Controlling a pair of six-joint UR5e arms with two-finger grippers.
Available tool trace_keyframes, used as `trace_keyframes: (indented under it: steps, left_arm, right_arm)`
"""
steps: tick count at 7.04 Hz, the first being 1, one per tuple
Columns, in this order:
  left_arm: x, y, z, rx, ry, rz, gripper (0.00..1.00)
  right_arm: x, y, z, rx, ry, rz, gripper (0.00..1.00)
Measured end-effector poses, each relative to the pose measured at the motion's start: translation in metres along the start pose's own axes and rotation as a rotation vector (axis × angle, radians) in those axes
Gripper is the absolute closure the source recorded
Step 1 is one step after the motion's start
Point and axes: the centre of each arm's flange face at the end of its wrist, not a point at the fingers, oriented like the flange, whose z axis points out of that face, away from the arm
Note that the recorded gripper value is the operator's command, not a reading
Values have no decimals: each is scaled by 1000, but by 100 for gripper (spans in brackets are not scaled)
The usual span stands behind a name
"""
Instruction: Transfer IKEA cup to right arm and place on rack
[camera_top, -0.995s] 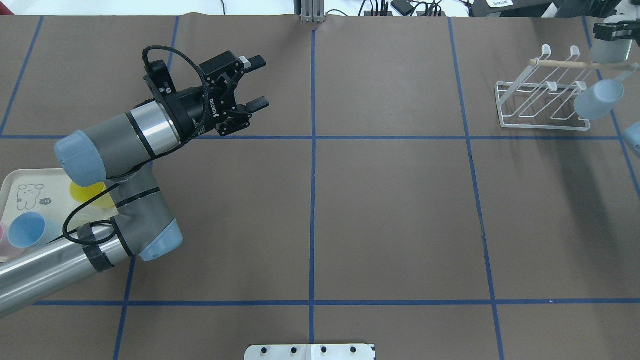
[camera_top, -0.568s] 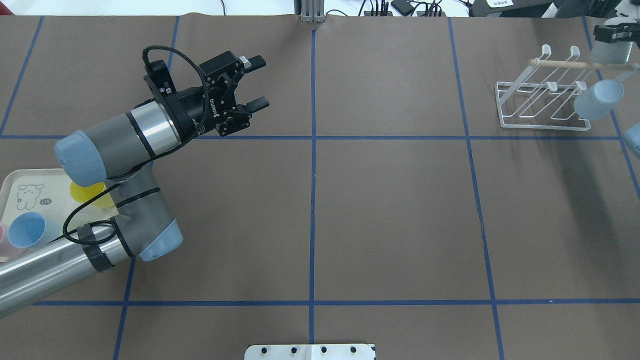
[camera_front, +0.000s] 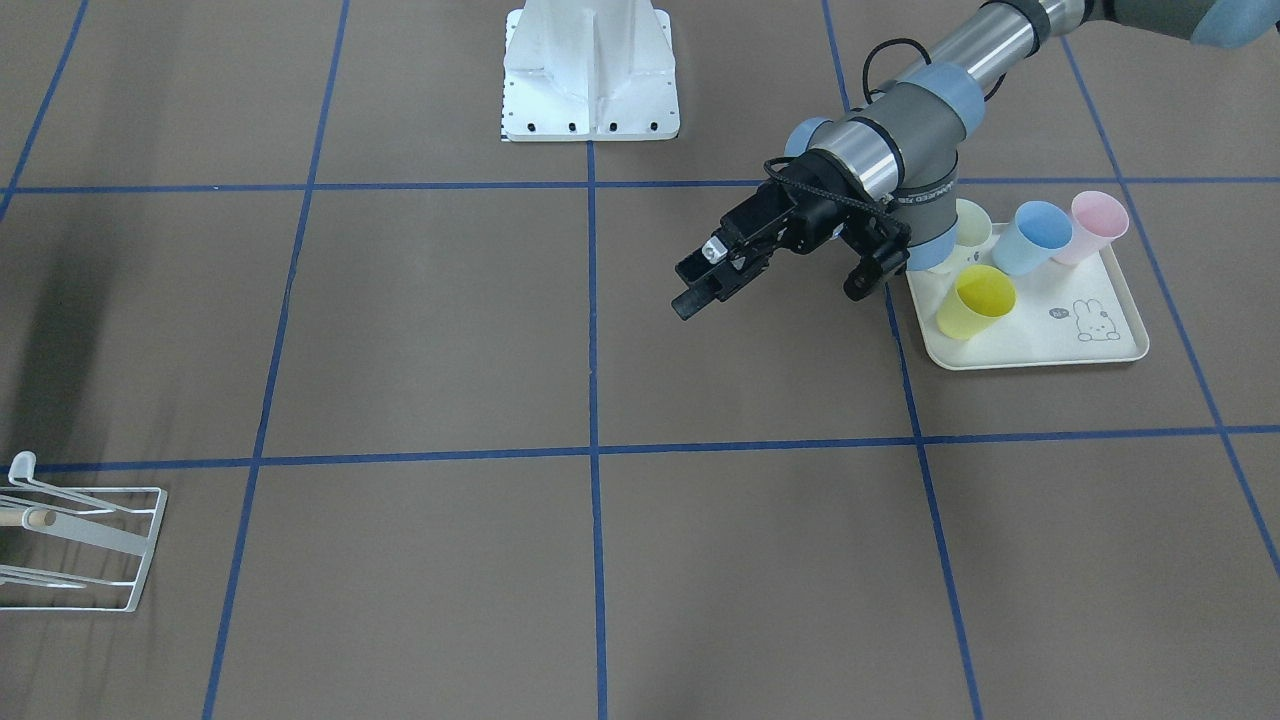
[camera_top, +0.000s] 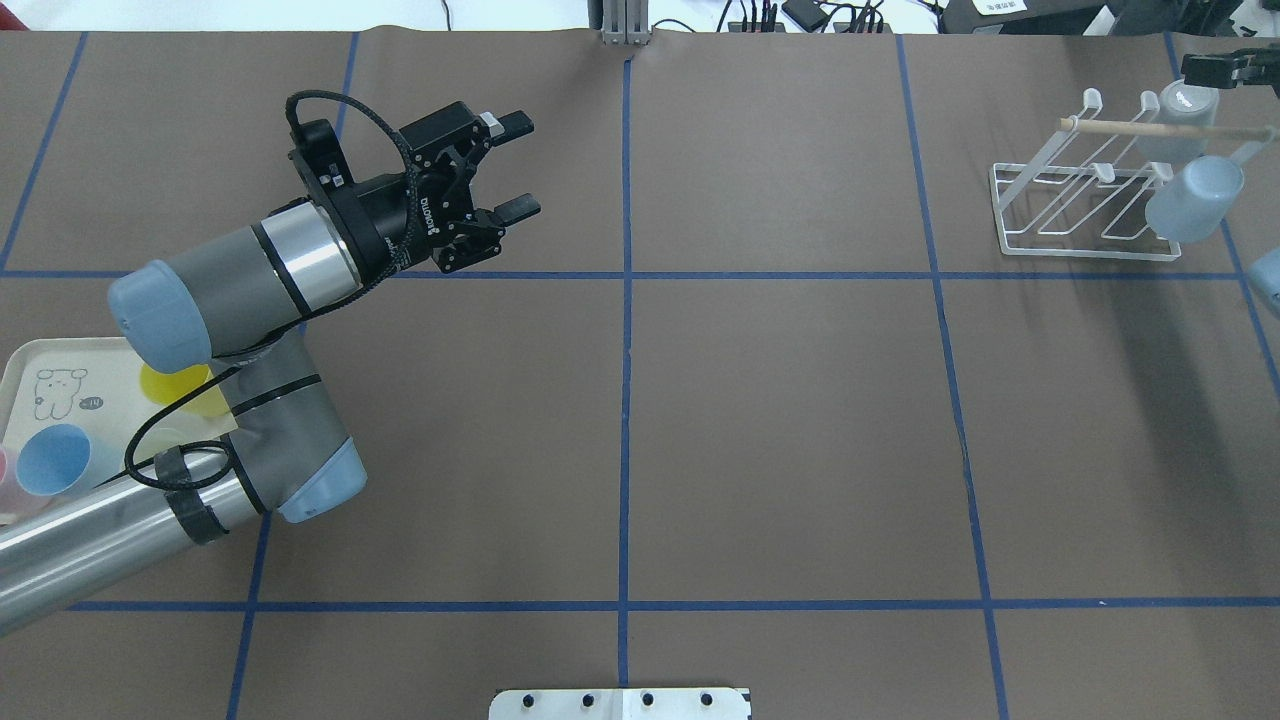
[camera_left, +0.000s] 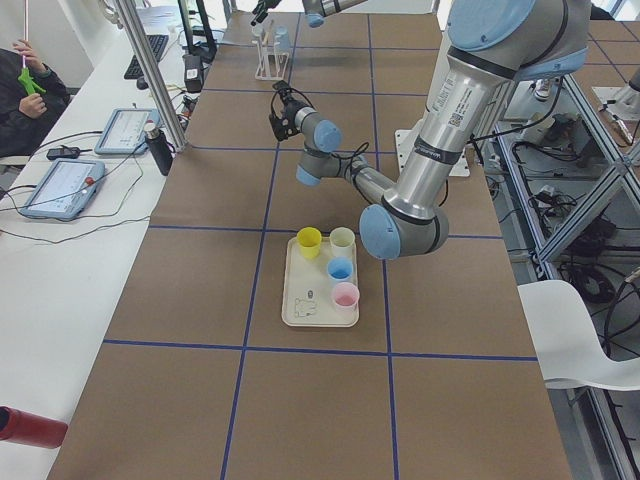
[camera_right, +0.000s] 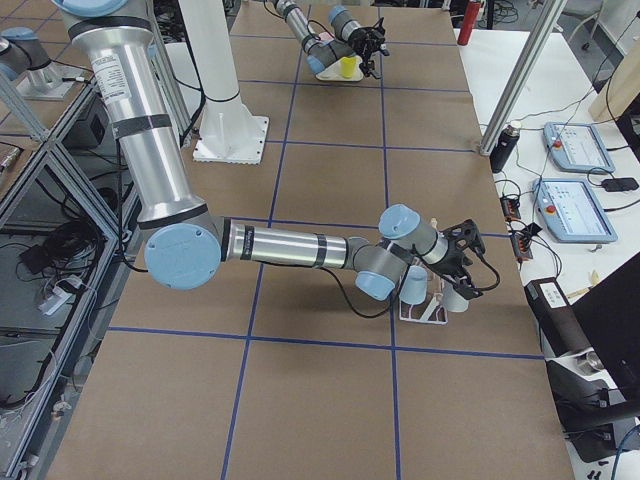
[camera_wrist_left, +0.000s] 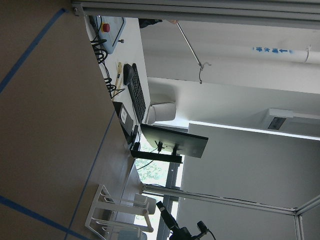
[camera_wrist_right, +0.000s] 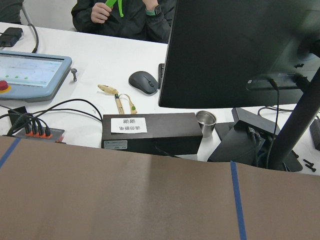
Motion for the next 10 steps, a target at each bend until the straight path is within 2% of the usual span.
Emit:
trace_keyframes:
  steps: [2,3,4,6,8,10]
  left_arm:
    - [15,-2,-5,-15,-12,33,0]
    - [30,-5,-18,-24,-63,91,0]
    - [46,-7,-40,-37,-150,176,1]
    - [64,-25,-109,-64,-357,359,1]
    - [54,-67,-205,-118,-553,530,1]
    - [24,-101,-296,-196,-715,692,1]
  right_arm:
    - [-11,-21,-14,9,-61,37,1]
    - [-11,-36,-27,-1,-108,65,1]
    - [-15,-54,-44,-17,-159,113,1]
    - [-47,-82,-86,-45,-265,266,1]
    - [-87,-95,-118,-93,-375,412,1]
    - [-151,-89,-134,-162,-475,521,1]
